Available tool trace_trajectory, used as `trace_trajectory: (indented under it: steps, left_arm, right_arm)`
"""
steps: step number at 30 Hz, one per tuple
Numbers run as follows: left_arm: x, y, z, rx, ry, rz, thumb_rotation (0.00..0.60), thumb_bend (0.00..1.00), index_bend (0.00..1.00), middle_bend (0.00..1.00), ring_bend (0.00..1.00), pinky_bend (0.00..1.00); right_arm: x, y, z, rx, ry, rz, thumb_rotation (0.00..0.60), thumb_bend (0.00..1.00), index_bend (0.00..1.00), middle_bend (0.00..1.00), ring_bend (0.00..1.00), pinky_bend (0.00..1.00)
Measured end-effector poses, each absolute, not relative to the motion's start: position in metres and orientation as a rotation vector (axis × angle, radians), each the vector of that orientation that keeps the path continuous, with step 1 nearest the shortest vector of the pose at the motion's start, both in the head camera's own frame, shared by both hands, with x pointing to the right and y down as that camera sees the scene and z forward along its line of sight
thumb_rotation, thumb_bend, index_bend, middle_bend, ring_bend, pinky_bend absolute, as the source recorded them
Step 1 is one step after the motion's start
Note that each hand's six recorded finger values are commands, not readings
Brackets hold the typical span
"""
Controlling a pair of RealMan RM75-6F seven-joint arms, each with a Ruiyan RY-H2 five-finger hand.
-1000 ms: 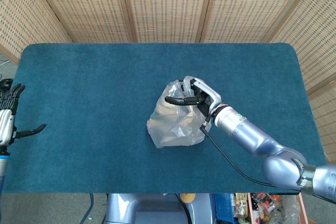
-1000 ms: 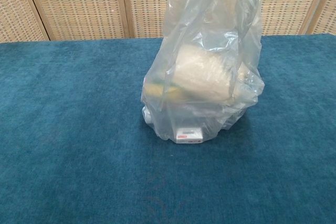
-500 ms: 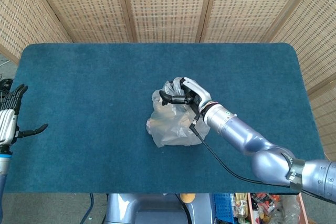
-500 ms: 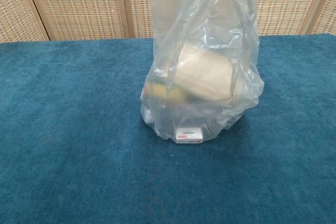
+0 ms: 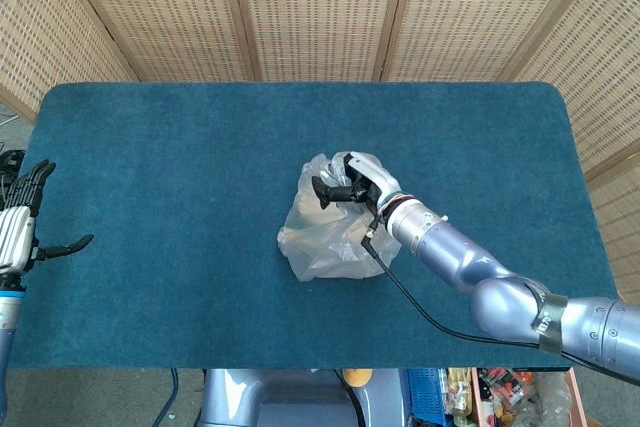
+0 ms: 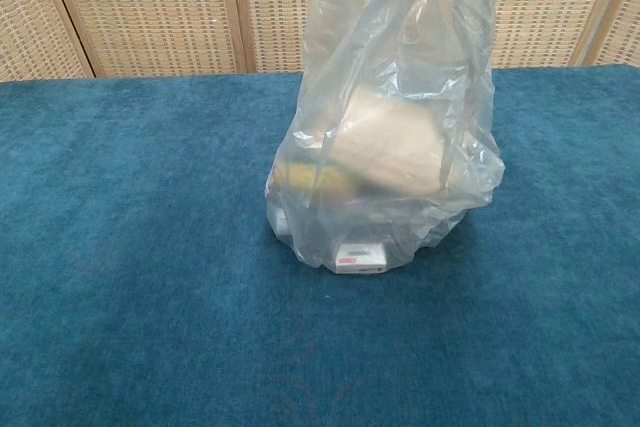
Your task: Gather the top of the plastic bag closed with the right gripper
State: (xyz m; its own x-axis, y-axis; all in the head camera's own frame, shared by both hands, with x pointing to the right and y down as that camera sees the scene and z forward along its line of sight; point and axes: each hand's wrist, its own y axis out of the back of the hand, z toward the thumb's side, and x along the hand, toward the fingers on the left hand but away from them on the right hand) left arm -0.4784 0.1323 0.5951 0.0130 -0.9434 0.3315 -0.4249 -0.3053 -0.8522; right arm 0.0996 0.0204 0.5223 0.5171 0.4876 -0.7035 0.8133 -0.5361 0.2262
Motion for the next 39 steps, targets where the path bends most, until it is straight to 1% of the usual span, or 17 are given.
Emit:
trace_trajectory:
  steps: [1, 3, 5, 7, 9, 11, 13, 20, 25, 37, 39]
  left_arm:
    - [-0.479, 0.132, 0.595, -1.764, 1.402, -1.267, 0.600, 0.14, 0.00, 0.00, 0.00, 0.00]
    - [-0.479, 0.132, 0.595, -1.763, 1.403, -1.267, 0.600, 0.15, 0.00, 0.00, 0.00, 0.00]
    - [-0.479, 0.132, 0.595, -1.766, 1.403, -1.265, 0.600, 0.15, 0.00, 0.00, 0.00, 0.00]
    - [-0.478, 0.132, 0.595, -1.769, 1.404, -1.264, 0.600, 0.15, 0.00, 0.00, 0.00, 0.00]
    - [-0.478, 0.132, 0.595, -1.768, 1.405, -1.264, 0.600, 0.15, 0.00, 0.00, 0.00, 0.00]
    - [-0.478, 0.132, 0.595, -1.769, 1.405, -1.264, 0.600, 0.15, 0.00, 0.00, 0.00, 0.00]
    - [-0.478, 0.132, 0.596, -1.772, 1.406, -1.263, 0.600, 0.15, 0.00, 0.00, 0.00, 0.00]
    - [-0.479, 0.132, 0.596, -1.775, 1.410, -1.266, 0.600, 0.15, 0.00, 0.00, 0.00, 0.00]
    - [-0.479, 0.132, 0.596, -1.779, 1.409, -1.264, 0.600, 0.15, 0.00, 0.00, 0.00, 0.00]
    - [-0.479, 0.134, 0.590, -1.758, 1.405, -1.263, 0.600, 0.15, 0.00, 0.00, 0.00, 0.00]
    - [-0.478, 0.134, 0.589, -1.760, 1.408, -1.260, 0.600, 0.15, 0.00, 0.00, 0.00, 0.00]
  right_arm:
    - [0.100, 0.021, 0.523, 2.219, 1.051, -0.795, 0.600, 0.83, 0.98, 0.87, 0.76, 1.00]
    - [0.100, 0.020, 0.524, 2.214, 1.055, -0.795, 0.600, 0.93, 1.00, 0.93, 0.83, 1.00]
    - [0.101, 0.017, 0.524, 2.220, 1.077, -0.793, 0.600, 0.98, 1.00, 0.94, 0.85, 1.00]
    - [0.102, 0.015, 0.524, 2.235, 1.096, -0.800, 0.600, 0.98, 1.00, 0.94, 0.85, 1.00]
    - [0.101, 0.015, 0.524, 2.251, 1.103, -0.809, 0.600, 0.98, 1.00, 0.96, 0.89, 1.00]
    - [0.100, 0.015, 0.524, 2.259, 1.106, -0.811, 0.600, 0.99, 1.00, 0.99, 0.97, 1.00]
    - [0.099, 0.014, 0.523, 2.261, 1.119, -0.802, 0.600, 1.00, 1.00, 1.00, 1.00, 1.00]
    - [0.101, 0.006, 0.521, 2.255, 1.214, -0.741, 0.600, 1.00, 1.00, 1.00, 1.00, 1.00]
    - [0.099, 0.009, 0.521, 2.260, 1.186, -0.755, 0.600, 1.00, 1.00, 1.00, 1.00, 1.00]
    - [0.088, 0.003, 0.497, 2.246, 1.177, -0.737, 0.600, 1.00, 1.00, 1.00, 1.00, 1.00]
    - [0.083, -0.003, 0.488, 2.247, 1.192, -0.719, 0.600, 1.00, 1.00, 1.00, 1.00, 1.00]
